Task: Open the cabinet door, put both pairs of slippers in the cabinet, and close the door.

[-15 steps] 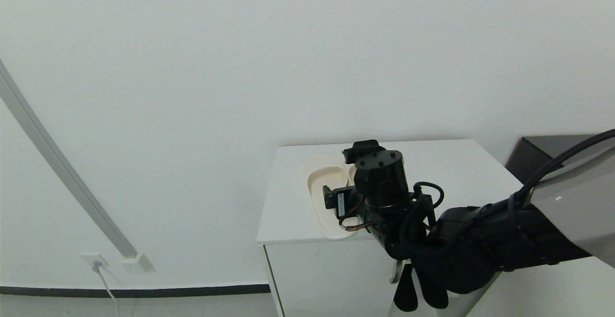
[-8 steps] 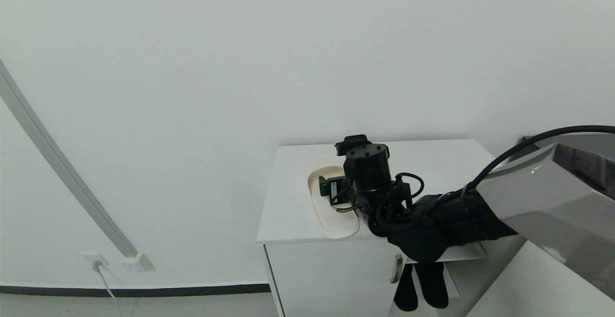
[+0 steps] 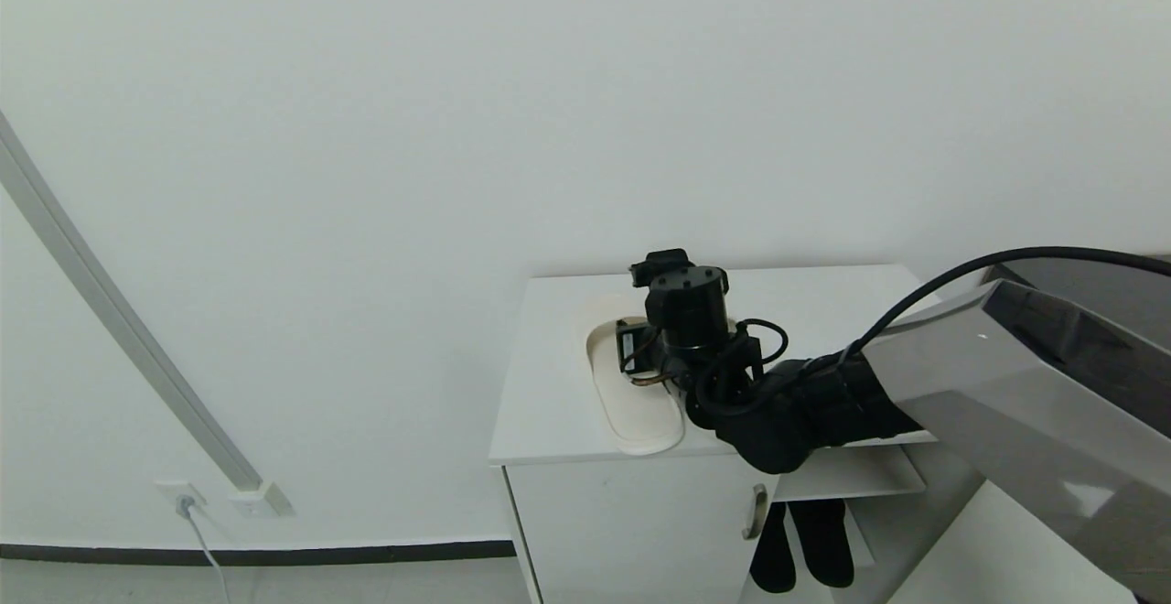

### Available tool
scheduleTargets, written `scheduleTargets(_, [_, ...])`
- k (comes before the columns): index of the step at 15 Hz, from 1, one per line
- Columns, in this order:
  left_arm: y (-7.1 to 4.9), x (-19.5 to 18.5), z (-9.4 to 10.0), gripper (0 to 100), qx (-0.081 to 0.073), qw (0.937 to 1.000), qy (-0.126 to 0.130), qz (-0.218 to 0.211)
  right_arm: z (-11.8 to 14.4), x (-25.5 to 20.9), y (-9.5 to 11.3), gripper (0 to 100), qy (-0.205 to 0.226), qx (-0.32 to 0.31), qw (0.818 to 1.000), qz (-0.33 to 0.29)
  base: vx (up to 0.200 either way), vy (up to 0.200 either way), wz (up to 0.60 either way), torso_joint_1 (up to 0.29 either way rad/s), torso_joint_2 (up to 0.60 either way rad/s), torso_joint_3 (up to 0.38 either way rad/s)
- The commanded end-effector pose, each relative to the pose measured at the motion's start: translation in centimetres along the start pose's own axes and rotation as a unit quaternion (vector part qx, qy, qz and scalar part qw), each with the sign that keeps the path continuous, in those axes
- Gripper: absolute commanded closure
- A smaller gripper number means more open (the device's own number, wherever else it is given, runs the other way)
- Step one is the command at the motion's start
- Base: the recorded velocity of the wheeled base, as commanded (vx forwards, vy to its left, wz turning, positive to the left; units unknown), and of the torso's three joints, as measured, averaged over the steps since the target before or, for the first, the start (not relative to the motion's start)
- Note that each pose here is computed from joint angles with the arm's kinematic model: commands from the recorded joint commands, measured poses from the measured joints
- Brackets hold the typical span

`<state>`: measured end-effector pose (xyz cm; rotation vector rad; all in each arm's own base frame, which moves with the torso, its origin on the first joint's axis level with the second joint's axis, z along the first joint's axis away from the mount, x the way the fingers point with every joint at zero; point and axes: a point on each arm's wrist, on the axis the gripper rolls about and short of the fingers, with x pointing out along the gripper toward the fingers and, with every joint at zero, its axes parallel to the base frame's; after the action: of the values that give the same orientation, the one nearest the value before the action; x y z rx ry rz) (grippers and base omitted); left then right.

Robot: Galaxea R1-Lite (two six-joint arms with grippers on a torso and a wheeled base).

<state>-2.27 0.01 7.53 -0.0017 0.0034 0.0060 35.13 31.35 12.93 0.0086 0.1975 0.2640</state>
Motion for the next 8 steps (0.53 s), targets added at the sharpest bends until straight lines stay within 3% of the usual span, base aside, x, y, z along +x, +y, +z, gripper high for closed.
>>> scheduleTargets(1, [0.0,0.0,0.0,100,0.000,1.0000,0.000,0.001,-0.2,0.2,0.0,100,0.000,0.000,1.000,-0.001,0.000,0.000,0.00,0.000,0.00,0.000])
scheduleTargets(8, [0.0,0.0,0.0,100,0.000,1.0000,0.000,0.001,1.1,-0.8,-0.2,100,-0.010,-0.003,1.000,0.001,0.000,0.000,0.00,0.000,0.00,0.000])
